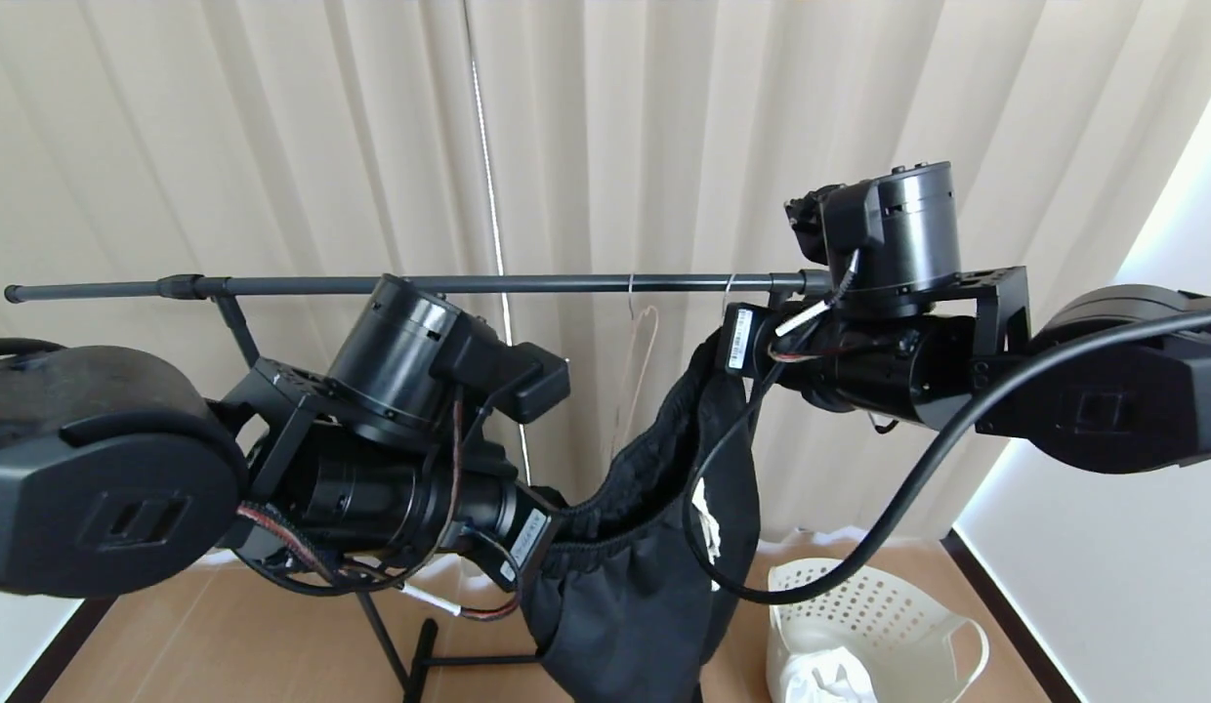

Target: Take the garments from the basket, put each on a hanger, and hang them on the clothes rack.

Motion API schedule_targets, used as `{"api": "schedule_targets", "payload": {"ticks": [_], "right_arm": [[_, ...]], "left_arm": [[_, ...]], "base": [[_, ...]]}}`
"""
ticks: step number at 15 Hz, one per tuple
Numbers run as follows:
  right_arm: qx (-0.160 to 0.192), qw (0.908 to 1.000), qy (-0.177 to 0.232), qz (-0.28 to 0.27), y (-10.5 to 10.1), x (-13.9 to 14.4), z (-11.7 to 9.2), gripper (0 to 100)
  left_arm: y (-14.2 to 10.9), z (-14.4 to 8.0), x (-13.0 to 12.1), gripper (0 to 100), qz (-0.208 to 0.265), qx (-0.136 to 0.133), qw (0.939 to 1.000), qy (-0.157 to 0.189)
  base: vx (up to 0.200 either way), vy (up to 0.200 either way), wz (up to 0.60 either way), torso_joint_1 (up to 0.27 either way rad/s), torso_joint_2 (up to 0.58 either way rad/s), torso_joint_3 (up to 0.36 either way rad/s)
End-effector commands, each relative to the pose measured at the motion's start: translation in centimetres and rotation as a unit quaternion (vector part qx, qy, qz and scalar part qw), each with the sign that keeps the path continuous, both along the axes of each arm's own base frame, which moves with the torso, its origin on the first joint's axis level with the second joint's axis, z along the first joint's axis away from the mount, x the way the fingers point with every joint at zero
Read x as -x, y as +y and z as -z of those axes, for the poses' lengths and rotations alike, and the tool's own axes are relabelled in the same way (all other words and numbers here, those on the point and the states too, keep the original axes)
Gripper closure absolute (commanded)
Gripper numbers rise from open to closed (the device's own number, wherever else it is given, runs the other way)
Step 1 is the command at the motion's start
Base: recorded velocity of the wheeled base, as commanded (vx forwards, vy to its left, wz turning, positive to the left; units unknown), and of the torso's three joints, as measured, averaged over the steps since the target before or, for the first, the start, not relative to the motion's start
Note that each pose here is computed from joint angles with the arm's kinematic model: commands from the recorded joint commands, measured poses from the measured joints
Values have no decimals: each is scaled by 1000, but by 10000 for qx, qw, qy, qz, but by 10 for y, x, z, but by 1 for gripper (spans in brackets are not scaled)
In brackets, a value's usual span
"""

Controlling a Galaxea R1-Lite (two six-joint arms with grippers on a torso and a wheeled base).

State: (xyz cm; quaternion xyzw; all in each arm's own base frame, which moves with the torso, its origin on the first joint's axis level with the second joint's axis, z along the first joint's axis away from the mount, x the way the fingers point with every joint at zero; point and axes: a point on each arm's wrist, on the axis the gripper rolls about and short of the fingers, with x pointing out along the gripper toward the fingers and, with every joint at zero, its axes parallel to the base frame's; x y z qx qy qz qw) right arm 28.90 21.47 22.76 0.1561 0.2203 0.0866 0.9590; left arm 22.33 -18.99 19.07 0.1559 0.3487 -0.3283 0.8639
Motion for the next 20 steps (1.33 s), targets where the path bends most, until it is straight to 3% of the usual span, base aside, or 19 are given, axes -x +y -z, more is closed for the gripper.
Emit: {"api": "schedule_targets", "payload": {"ticks": [1, 4, 6, 10, 14, 17, 18, 20], "right_arm": [[-89, 9999, 43, 30, 7, -8, 5, 100], [-326, 9994, 78, 111, 15, -16, 7, 100], [-401, 9991, 76, 138, 16, -16, 5, 100], [-411, 9990, 64, 145, 15, -16, 4, 100], [-273, 9988, 33, 400, 1, -21, 2, 100], [130, 9972, -104, 732, -13, -29, 2, 100], [350, 9959, -139, 821, -20, -24, -2, 100], [498, 9955, -116, 793, -27, -14, -6, 100]], "left_arm": [[-14, 2, 16, 100, 409, 196, 9990, 35], [-48, -1, 29, 100, 452, 1105, 9926, 239], [-60, 1, 30, 100, 464, 1331, 9898, 213], [-59, 2, 30, 100, 439, 1308, 9902, 206], [-36, -7, 9, 100, -338, 1246, 9914, -215], [-10, -21, -17, 100, -954, 1262, 9856, -599], [0, -29, -31, 100, -1223, 1349, 9801, -786], [5, -30, -46, 100, -1481, 1321, 9760, -899]], "base": [[0, 0, 0, 0, 0, 0], [0, 0, 0, 0, 0, 0], [0, 0, 0, 0, 0, 0], [0, 0, 0, 0, 0, 0], [0, 0, 0, 0, 0, 0], [0, 0, 0, 0, 0, 0], [0, 0, 0, 0, 0, 0], [0, 0, 0, 0, 0, 0]]}}
